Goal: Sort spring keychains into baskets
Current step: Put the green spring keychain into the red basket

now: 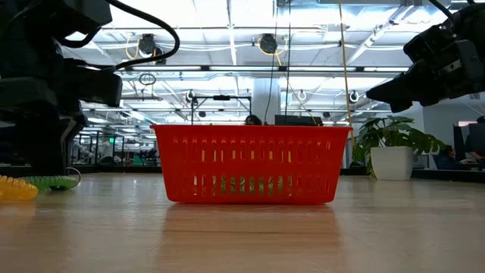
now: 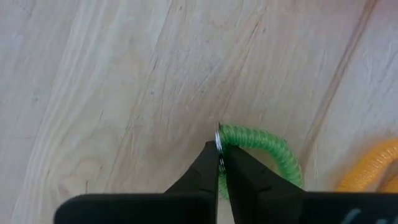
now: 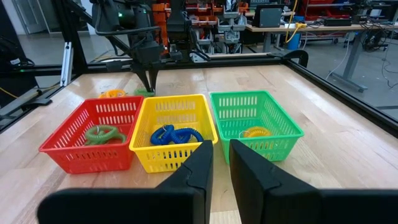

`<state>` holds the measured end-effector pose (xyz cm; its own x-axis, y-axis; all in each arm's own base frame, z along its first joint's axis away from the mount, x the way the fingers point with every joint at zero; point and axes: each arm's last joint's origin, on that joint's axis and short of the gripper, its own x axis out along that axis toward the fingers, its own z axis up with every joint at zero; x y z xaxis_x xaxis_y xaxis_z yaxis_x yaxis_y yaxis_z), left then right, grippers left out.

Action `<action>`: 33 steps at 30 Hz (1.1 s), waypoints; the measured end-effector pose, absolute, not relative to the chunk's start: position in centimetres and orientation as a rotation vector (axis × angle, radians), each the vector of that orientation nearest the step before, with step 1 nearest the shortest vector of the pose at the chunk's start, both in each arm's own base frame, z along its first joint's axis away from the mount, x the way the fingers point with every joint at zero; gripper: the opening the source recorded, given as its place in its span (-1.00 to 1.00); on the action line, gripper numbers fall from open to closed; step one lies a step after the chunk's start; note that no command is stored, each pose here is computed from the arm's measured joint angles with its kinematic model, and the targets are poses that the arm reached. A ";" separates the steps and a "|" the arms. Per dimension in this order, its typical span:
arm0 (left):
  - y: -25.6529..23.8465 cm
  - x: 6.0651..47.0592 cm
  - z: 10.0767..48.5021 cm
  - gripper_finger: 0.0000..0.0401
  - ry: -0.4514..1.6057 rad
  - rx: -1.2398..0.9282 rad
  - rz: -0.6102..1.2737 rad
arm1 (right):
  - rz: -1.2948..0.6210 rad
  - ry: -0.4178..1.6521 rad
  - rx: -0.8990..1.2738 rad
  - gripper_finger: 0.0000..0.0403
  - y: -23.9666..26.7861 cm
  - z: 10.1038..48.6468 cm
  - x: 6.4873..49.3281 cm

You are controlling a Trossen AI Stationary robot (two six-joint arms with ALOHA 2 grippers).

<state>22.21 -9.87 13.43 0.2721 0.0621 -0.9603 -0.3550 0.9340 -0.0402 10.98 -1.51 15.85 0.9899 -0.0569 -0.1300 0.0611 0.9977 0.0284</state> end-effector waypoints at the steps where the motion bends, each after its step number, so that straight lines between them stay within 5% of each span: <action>1: -9.9 22.2 13.4 -0.91 1.268 -0.266 0.284 | -0.059 0.129 0.032 -0.81 -1.5 15.9 11.0; 21: -11.6 25.8 17.5 -0.87 1.100 -0.170 0.046 | -0.059 0.130 0.033 -0.81 -1.5 15.8 11.0; 33: -12.9 28.7 20.6 -0.89 0.778 -0.088 -0.169 | -0.059 0.130 0.032 -0.81 -1.5 15.9 11.0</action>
<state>28.70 -12.86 20.57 0.6999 -0.1833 -0.6904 0.1188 0.9829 -0.1406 10.98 -1.51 15.85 0.9898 -0.0567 -0.1304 0.0609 0.9977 0.0285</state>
